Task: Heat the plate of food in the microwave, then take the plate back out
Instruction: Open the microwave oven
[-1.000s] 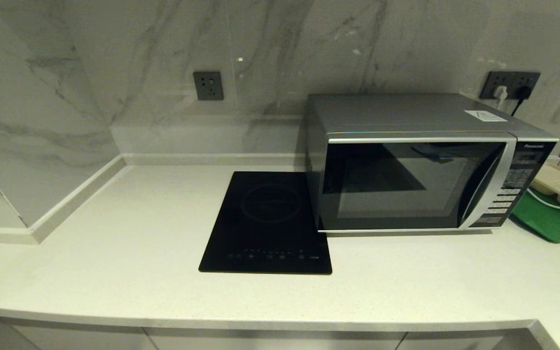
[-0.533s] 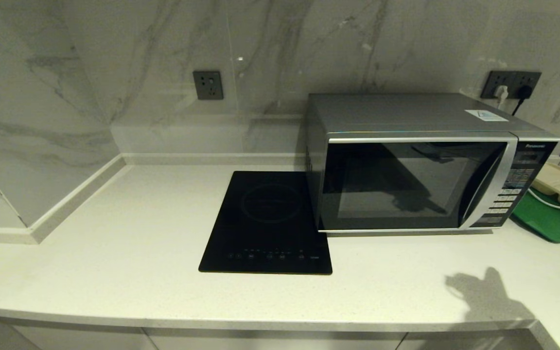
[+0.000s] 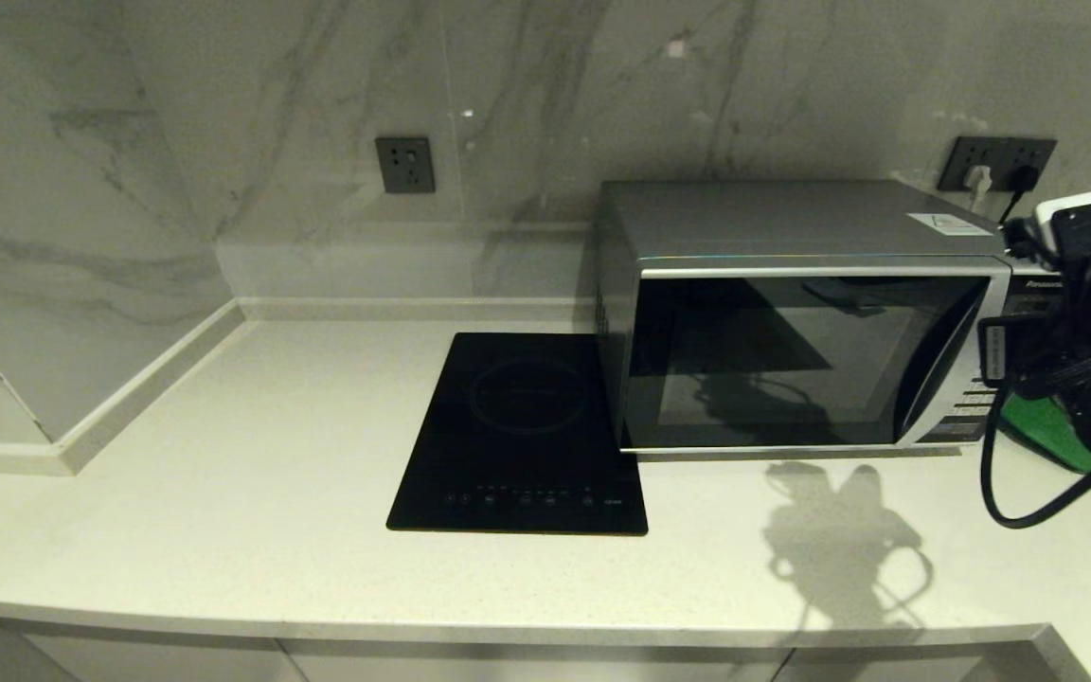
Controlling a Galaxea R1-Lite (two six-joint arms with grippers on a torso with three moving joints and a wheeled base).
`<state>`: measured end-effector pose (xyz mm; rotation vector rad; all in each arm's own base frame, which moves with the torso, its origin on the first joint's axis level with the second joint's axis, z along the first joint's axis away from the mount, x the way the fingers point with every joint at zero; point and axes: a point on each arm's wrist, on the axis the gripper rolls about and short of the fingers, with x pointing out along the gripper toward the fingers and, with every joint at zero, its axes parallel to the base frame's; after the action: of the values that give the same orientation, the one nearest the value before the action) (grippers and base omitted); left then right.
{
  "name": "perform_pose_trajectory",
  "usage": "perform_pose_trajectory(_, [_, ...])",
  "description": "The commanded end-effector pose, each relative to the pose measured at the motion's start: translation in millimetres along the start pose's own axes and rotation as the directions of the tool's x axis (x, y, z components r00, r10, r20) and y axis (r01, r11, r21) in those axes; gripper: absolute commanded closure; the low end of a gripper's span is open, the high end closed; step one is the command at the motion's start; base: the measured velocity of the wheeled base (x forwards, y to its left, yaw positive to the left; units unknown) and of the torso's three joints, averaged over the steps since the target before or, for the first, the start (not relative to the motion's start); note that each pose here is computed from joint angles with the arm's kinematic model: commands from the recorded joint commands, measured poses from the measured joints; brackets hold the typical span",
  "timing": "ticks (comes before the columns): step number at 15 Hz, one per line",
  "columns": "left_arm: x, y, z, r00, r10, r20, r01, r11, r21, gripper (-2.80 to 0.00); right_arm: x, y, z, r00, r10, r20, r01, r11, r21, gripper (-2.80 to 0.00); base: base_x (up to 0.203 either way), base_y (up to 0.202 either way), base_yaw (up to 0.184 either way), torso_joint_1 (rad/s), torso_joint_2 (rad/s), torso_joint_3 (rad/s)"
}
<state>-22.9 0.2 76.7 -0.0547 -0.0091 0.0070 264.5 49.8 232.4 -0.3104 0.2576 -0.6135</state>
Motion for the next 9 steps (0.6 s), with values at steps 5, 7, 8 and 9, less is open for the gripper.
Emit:
perform_pose_trajectory(5, [0, 0.0, 0, 1.0, 0.0, 0.0, 0.0, 1.0, -0.001, 0.0, 27, 75, -31, 0.995, -0.027, -0.093, 0.024, 0.999, -0.034, 0.0, 0.0, 0.0, 0.0, 0.0, 0.0, 0.0])
perform_pose_trajectory(7, [0, 0.0, 0, 1.0, 0.0, 0.0, 0.0, 1.0, -0.001, 0.0, 21, 84, -33, 0.996, -0.015, -0.09, 0.015, 1.0, -0.007, -2.8, 0.0, 0.0, 0.0, 0.0, 0.0, 0.0])
perform_pose_trajectory(8, [0, 0.0, 0, 1.0, 0.0, 0.0, 0.0, 1.0, -0.001, 0.0, 20, 84, -33, 0.996, -0.013, -0.09, 0.012, 1.0, -0.003, -2.8, 0.0, 0.0, 0.0, 0.0, 0.0, 0.0])
perform_pose_trajectory(9, [0, 0.0, 0, 1.0, 0.0, -0.001, 0.0, 1.0, -0.001, 0.0, 20, 85, -35, 0.996, -0.016, -0.093, 0.015, 1.0, -0.008, -2.8, 0.0, 0.0, 0.0, 0.0, 0.0, 0.0])
